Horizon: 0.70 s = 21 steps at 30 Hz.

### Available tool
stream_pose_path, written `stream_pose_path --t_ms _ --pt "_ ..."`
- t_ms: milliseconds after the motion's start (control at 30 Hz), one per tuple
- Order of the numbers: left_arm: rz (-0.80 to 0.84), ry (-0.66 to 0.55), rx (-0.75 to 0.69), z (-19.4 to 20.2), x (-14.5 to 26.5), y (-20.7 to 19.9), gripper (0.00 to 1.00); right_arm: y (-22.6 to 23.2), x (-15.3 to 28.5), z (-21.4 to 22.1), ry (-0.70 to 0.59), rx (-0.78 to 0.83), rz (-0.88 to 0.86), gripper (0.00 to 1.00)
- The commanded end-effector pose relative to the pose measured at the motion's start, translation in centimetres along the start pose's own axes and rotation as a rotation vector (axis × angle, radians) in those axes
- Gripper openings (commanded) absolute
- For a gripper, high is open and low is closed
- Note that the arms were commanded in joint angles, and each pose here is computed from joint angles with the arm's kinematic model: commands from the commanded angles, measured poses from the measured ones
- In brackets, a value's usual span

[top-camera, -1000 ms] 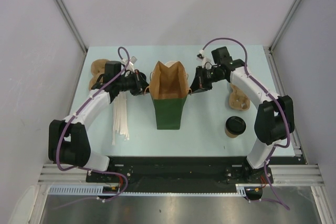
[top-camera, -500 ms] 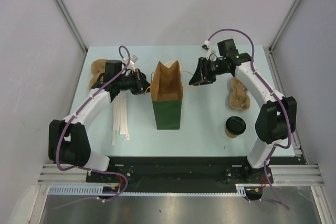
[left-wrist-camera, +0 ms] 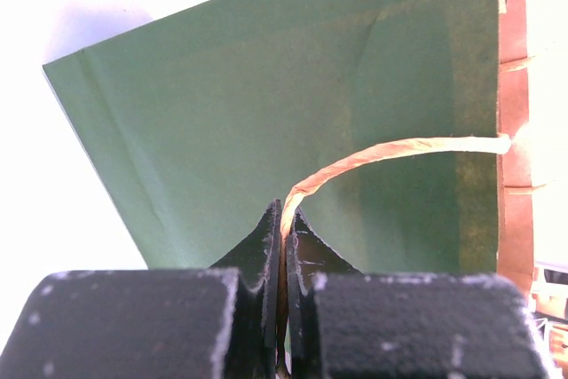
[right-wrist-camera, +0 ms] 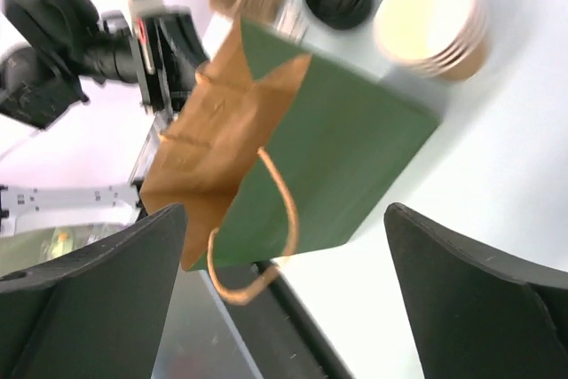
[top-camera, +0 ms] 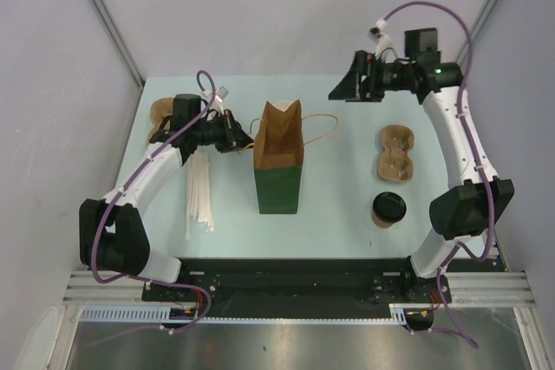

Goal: Pack the takeout coffee

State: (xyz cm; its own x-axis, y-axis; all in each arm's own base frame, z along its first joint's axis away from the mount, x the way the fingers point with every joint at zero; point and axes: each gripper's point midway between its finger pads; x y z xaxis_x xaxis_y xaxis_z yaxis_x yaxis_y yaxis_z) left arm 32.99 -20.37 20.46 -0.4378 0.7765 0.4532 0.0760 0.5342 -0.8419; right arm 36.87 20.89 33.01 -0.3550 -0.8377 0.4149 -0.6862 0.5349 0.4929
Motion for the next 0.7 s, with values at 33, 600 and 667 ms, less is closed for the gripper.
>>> stream_pose_path --t_ms 33,600,667 --pt "0.040 -0.032 -0.093 -1.0 1.1 -2.7 0.00 -3.4 5.6 -3.6 -0.083 0.094 0.048 1.00" --pt "0.002 -0.005 -0.139 -0.9 0.6 -2.2 0.00 -25.7 10.5 9.4 0.558 0.513 0.351 0.96" --pt "-0.001 -0.002 -0.139 -0.9 0.5 -2.2 0.00 -27.4 10.0 9.4 0.560 0.541 0.359 0.95"
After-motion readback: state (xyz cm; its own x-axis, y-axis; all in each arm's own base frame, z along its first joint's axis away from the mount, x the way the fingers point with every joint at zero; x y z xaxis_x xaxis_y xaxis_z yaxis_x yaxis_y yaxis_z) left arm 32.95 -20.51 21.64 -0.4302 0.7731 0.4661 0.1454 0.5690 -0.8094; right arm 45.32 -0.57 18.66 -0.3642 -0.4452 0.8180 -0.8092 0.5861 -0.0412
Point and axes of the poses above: each gripper's point midway between its finger pads, its own x axis back along the fingers, its own y axis along the line the jaws close on, z = x × y, and after that the axes turned 13 degrees about x, right-handed
